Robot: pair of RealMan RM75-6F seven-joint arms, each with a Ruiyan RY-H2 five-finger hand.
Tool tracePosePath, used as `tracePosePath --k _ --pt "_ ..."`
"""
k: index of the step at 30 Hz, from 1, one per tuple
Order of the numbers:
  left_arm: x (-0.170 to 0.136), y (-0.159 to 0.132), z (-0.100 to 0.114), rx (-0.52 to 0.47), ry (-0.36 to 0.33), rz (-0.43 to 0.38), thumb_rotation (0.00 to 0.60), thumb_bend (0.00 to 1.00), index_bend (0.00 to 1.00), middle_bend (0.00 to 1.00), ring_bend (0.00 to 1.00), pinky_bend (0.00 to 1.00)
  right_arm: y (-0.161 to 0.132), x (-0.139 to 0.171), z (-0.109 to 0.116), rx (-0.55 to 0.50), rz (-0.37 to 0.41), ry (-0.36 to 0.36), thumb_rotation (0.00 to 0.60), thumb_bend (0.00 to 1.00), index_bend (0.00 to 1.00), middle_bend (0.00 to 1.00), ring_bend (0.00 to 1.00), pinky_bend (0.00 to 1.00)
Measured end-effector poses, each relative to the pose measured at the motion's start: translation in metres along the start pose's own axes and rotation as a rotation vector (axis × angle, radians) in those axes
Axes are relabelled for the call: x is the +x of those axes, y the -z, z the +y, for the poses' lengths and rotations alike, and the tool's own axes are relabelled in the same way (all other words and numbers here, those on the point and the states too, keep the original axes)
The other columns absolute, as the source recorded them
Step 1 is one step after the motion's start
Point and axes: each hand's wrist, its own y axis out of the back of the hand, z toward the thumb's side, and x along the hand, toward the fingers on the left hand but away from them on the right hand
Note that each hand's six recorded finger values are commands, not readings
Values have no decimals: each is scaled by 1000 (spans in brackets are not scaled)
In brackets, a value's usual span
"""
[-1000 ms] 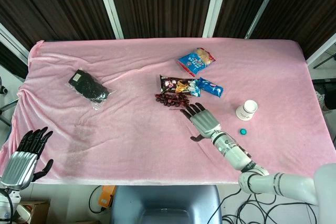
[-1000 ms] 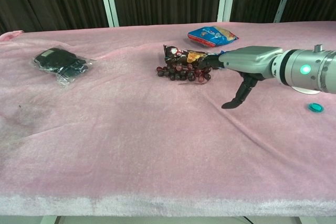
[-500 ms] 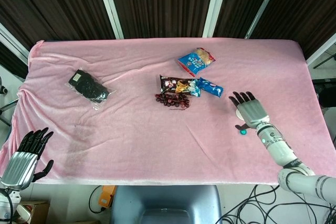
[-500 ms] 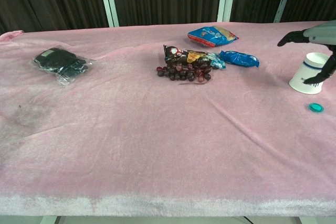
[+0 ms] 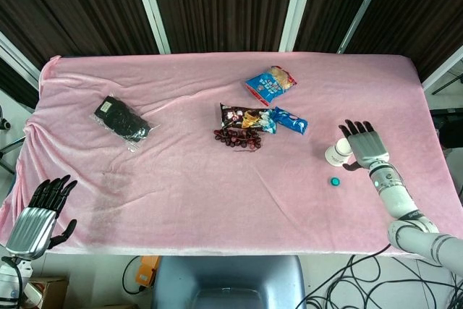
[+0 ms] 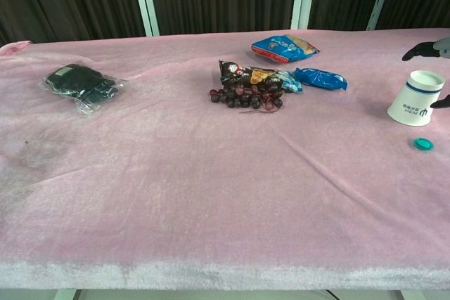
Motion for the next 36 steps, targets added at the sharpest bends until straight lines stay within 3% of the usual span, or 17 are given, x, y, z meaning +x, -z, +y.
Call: tracePosePath --k 9,23,30,36 --pt "0 2 -1 1 3 8 600 397 0 0 0 13 -10 -12 -1 -20 9 16 600 327 425 124 0 23" --pt "0 3 0 -1 1 13 600 398 0 0 0 14 1 -17 -2 -8 -24 16 600 327 473 131 0 24" --pt "0 3 -1 -1 2 11 600 398 0 0 0 14 3 -17 0 -4 -29 28 600 385 715 179 9 65" --pt "0 3 0 -4 -1 11 600 398 0 0 0 14 4 -8 8 -27 -15 46 600 388 735 192 14 68"
